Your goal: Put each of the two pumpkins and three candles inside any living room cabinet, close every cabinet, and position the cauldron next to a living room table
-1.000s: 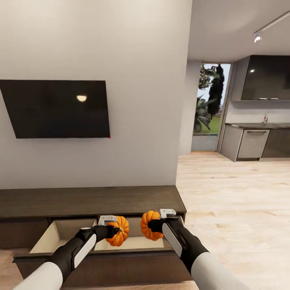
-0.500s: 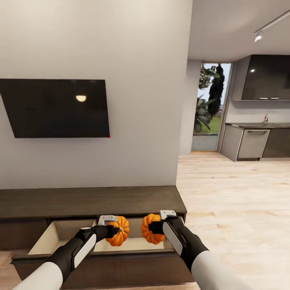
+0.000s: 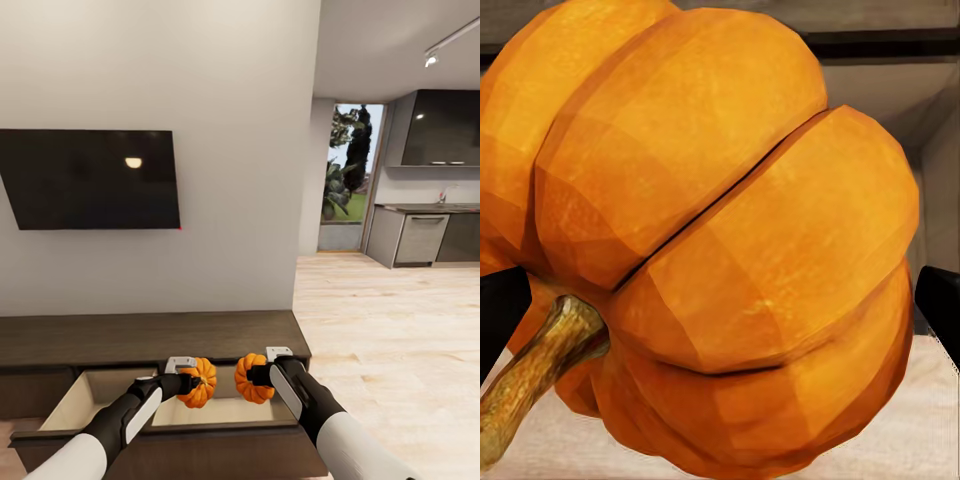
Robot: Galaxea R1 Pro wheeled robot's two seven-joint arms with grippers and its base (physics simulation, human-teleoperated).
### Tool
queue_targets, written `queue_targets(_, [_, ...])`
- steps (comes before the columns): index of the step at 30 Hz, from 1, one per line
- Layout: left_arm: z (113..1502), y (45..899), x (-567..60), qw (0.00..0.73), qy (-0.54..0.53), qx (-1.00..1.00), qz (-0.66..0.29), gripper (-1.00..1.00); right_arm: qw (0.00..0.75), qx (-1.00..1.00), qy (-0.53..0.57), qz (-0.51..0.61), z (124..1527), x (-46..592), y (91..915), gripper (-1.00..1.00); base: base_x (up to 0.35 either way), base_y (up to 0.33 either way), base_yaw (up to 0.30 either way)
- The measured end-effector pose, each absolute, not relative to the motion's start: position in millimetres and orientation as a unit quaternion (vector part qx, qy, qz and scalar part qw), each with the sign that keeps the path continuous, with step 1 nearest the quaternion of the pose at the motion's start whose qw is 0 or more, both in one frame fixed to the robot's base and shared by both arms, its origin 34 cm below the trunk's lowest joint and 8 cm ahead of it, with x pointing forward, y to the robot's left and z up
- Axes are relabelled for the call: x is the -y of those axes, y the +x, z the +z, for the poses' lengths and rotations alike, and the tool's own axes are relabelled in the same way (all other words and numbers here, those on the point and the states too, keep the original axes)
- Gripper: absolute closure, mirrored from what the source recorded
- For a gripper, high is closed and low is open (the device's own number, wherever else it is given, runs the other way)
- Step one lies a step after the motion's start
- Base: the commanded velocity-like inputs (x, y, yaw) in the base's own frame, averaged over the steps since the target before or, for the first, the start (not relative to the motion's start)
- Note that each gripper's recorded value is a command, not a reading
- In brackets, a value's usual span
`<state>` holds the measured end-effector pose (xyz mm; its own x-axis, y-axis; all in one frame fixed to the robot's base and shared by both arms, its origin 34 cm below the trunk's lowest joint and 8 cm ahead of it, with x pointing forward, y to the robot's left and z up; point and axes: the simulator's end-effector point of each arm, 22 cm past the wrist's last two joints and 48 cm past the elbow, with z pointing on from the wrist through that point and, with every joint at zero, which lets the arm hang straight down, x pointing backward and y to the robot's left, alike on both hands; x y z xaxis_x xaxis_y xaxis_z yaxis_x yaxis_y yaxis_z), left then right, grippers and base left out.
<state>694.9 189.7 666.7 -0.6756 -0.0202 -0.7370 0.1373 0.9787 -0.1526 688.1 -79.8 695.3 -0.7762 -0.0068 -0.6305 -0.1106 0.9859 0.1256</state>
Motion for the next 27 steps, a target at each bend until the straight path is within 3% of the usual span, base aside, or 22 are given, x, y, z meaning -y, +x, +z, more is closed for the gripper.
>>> queue_targets(18, [648.2, 686.4, -181.0, 0.382, 0.037, -0.918, -0.102, 1.0, 0.333, -0.939, -0.031, 0.079, 683.4, 79.1, 686.6, 1.0, 0.023, 0.0, 0.0])
queue_targets(27, [600.4, 659.1, -152.5, 0.317, 0.039, -0.941, -0.109, 1.0, 0.332, -0.939, -0.031, 0.081, 665.9, 77.8, 683.9, 1.0, 0.0, 0.0, 0.0])
